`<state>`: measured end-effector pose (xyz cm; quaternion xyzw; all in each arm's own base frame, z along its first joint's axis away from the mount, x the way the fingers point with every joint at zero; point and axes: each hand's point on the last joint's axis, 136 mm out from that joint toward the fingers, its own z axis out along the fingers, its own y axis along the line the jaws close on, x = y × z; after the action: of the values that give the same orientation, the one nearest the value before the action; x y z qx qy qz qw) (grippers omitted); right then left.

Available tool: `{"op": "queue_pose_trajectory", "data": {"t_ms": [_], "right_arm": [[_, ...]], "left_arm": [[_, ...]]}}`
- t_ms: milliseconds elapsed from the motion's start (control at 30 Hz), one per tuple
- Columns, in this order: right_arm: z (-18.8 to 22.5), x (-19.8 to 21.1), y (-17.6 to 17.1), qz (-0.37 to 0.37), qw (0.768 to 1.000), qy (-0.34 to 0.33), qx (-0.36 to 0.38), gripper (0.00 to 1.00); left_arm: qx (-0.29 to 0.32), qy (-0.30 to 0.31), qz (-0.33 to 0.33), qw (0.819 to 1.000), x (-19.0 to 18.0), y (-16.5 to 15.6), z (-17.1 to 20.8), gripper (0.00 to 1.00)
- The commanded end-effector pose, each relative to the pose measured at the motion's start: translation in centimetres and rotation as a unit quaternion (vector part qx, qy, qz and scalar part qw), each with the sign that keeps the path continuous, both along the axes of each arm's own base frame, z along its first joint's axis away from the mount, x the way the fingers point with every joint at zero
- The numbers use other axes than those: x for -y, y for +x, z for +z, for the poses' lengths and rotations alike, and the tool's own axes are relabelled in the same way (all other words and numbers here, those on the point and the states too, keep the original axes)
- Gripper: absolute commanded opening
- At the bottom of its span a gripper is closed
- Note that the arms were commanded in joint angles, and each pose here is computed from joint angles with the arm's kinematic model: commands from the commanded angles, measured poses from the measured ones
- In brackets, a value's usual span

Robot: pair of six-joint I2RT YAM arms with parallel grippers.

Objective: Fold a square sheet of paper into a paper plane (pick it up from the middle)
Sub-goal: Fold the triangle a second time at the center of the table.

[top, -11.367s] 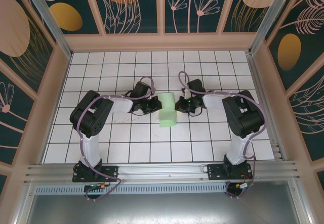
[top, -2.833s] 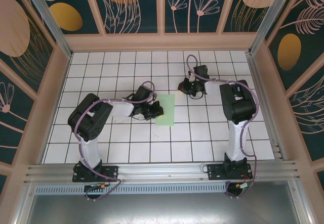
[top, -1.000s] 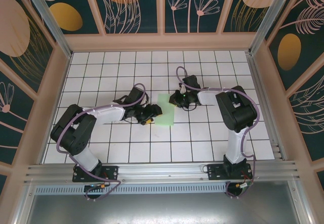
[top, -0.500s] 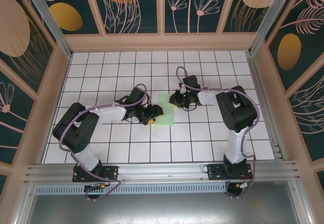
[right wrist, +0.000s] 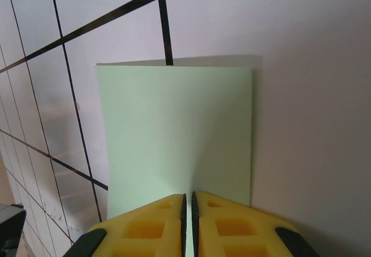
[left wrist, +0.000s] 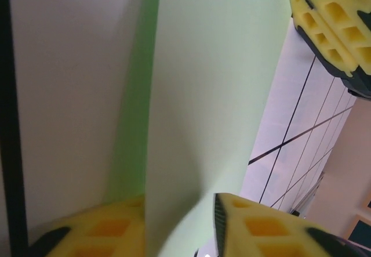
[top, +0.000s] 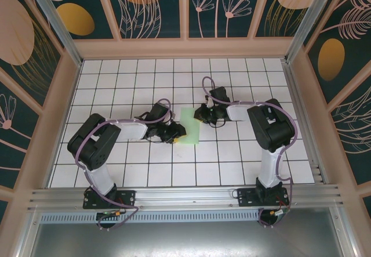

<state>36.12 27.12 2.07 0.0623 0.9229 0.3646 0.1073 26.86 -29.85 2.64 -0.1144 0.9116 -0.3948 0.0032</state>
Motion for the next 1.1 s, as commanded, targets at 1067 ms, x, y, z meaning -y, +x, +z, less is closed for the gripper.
{"op": "queue_pose_trajectory", "data": {"t_ms": [1067], "right_arm": [[-1.6,-1.7,-4.6,0.051,0.997,-0.027,-0.052,0.08]], "left_arm": [[0.052,-0.014,0.027,0.998,-1.5,1.0,2.7,0.28]]}}
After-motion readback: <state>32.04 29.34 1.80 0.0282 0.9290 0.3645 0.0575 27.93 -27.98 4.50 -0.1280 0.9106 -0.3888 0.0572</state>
